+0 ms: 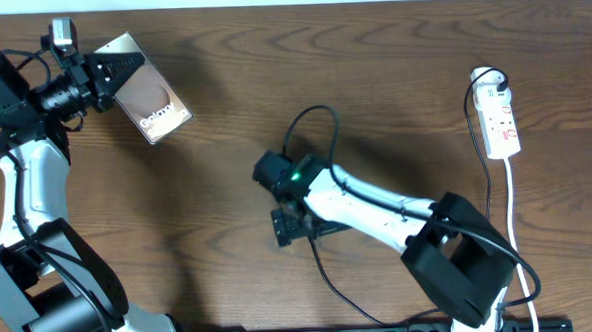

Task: Plug charger to phone and switch on socket
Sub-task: 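Move the right gripper down over the black charger cable's plug end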

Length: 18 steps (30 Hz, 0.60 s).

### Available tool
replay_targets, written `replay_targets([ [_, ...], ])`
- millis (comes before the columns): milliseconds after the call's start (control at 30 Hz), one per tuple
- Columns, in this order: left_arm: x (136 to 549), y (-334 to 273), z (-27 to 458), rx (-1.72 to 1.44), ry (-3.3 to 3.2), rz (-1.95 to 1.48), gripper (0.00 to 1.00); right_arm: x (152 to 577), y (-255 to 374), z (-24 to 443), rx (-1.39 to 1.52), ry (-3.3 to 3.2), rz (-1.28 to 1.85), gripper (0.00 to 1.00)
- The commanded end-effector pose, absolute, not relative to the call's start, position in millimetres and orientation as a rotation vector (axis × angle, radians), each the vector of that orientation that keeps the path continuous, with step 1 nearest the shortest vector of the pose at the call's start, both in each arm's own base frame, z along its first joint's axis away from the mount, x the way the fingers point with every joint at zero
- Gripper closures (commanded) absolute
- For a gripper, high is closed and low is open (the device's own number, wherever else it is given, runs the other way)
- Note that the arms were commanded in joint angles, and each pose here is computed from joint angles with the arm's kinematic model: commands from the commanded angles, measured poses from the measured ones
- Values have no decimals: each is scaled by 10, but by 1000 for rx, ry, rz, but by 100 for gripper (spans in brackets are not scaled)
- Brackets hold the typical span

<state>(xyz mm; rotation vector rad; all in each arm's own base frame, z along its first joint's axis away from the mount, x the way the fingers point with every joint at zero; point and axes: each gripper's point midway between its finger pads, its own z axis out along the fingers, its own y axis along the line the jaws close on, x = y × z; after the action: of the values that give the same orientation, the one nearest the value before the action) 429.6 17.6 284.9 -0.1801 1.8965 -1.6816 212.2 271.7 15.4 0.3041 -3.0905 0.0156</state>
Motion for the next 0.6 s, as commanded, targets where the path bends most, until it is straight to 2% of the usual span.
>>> replay_targets([
  [0, 4240, 152, 2926, -117, 1887, -1682, 93, 2048, 2809, 184, 284, -3112, -21, 1],
  [567, 4240, 152, 2926, -117, 1887, -1682, 93, 1983, 2787, 51, 234, -3099, -31, 3],
])
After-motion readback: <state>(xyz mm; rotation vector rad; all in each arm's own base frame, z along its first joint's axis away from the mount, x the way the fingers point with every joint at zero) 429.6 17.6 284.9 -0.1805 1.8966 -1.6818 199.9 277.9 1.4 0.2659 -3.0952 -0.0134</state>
